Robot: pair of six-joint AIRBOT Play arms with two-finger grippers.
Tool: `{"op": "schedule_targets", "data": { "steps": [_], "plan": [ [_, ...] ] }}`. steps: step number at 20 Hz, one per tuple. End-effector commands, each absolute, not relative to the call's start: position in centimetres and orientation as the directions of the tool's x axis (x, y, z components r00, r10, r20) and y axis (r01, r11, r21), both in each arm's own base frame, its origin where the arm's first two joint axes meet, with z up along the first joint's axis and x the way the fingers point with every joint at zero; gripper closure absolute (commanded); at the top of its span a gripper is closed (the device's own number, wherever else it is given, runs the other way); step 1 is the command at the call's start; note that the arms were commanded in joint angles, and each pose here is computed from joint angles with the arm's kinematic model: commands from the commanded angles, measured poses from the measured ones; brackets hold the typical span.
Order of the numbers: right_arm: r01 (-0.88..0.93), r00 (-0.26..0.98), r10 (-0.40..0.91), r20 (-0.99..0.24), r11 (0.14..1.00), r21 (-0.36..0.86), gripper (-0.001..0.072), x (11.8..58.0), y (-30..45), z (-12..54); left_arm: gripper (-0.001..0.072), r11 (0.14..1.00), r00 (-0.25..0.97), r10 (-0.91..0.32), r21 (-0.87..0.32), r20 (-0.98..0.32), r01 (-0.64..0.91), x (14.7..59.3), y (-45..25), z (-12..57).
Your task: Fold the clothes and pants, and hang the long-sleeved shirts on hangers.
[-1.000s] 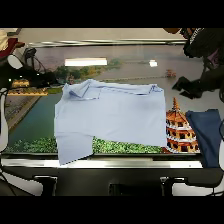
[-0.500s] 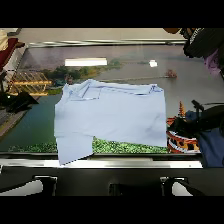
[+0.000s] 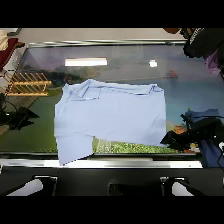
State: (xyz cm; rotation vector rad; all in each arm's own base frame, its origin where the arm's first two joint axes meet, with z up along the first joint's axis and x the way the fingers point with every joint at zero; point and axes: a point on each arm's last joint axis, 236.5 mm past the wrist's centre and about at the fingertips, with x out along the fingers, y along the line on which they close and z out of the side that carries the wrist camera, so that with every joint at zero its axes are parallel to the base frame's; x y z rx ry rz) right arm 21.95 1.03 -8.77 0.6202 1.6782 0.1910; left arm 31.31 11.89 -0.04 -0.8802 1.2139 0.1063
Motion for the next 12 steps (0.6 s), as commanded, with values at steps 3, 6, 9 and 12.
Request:
{"op": "schedule_targets", "data": {
  "steps": [3, 6, 9, 12],
  "plan": [
    [0.273, -0.098, 0.478, -0.873, 0.857, 0.438, 0.0148, 21.6, 0.5, -9.9, 0.0172, 0.671, 0.398, -0.386, -0.549, -0.832, -0.497, 31.3, 11.5, -0.2],
    [0.278, -0.056, 0.470, -0.881, 0.855, 0.439, 0.0150, 22.6, 0.4, -10.1, 0.0172, 0.672, 0.402, -0.381, -0.548, -0.833, -0.499, 31.4, 11.6, -0.3],
    [0.289, -0.012, 0.482, -0.876, 0.840, 0.459, 0.0167, 23.6, 0.6, -10.0, 0.0173, 0.672, 0.402, -0.381, -0.548, -0.833, -0.498, 31.4, 11.6, -0.3],
    [0.304, 0.024, 0.511, -0.859, 0.815, 0.494, 0.0188, 24.4, 1.4, -9.7, 0.0172, 0.677, 0.408, -0.373, -0.545, -0.833, -0.495, 31.5, 11.8, -0.3]
  ]
}}
